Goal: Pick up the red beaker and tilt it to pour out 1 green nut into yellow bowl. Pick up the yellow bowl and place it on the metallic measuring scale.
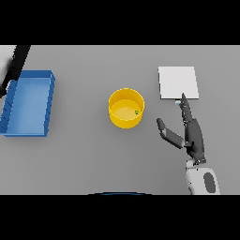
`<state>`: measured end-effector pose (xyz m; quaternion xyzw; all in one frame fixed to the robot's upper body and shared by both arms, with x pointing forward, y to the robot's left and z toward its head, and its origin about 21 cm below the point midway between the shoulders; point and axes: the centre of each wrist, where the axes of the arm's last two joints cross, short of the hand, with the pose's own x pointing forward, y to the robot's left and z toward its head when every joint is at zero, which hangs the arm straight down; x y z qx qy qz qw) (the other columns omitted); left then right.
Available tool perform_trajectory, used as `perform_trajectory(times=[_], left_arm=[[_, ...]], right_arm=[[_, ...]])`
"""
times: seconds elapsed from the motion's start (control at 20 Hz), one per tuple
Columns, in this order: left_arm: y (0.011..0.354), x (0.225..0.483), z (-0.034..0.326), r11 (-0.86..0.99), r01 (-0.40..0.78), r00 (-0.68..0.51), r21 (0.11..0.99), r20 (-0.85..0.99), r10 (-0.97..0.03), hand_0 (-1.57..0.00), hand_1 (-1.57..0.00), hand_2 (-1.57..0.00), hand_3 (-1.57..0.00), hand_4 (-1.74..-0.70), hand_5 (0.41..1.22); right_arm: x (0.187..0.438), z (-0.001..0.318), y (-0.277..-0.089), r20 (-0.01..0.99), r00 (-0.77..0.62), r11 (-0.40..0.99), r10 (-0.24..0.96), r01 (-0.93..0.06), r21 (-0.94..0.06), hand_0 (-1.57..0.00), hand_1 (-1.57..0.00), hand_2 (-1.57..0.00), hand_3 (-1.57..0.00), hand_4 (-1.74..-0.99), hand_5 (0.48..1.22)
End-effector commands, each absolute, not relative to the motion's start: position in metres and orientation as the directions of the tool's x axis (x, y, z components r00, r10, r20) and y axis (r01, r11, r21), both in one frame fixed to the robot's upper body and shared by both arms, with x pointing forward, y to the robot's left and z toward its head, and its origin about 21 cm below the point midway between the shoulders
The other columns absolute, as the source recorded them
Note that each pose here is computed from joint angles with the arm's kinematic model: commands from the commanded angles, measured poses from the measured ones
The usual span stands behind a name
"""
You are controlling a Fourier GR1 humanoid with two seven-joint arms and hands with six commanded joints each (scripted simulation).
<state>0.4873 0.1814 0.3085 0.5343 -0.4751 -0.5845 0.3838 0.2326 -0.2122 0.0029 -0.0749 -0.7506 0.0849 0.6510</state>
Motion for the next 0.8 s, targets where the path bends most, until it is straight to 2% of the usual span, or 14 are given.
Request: perform_trajectory(times=[0.0,0.15,0.35,0.6,0.75], left_arm=[[0.201,0.488,0.307,-0.156,-0.059,-0.126,0.986,-0.162,-0.979,-1.57,-1.57,-1.56,-1.38,-1.73,1.221],[0.248,0.487,0.288,0.083,-0.058,-0.043,0.995,0.081,-0.996,-1.57,-1.57,-1.57,-1.43,-1.74,1.221],[0.302,0.476,0.249,0.331,-0.15,0.13,0.932,0.351,-0.927,-1.57,-1.57,-1.57,-1.43,-1.74,1.221],[0.33,0.447,0.189,0.482,-0.224,0.289,0.847,0.531,-0.797,-1.57,-1.57,-1.57,-1.46,-1.74,1.221],[0.338,0.416,0.161,0.522,-0.245,0.34,0.817,0.576,-0.743,-1.57,-1.57,-1.57,-1.45,-1.74,1.221]], right_arm=[[0.231,0.0,-0.213,0.962,-0.145,0.973,0.23,-0.001,-0.233,0.0,0.0,0.0,0.0,-1.222,0.59],[0.234,0.0,-0.216,0.959,-0.153,0.97,0.239,0.002,-0.242,0.0,0.0,0.0,0.0,-1.222,0.586],[0.232,0.0,-0.217,0.952,-0.166,0.965,0.258,-0.011,-0.263,0.0,0.0,0.0,0.0,-1.217,0.599],[0.231,0.001,-0.216,0.942,-0.161,0.953,0.293,-0.031,-0.301,0.0,0.0,0.0,0.0,-1.212,0.641],[0.231,-0.001,-0.216,0.941,-0.14,0.949,0.307,-0.033,-0.314,0.0,0.0,0.0,0.0,-1.206,0.657]])
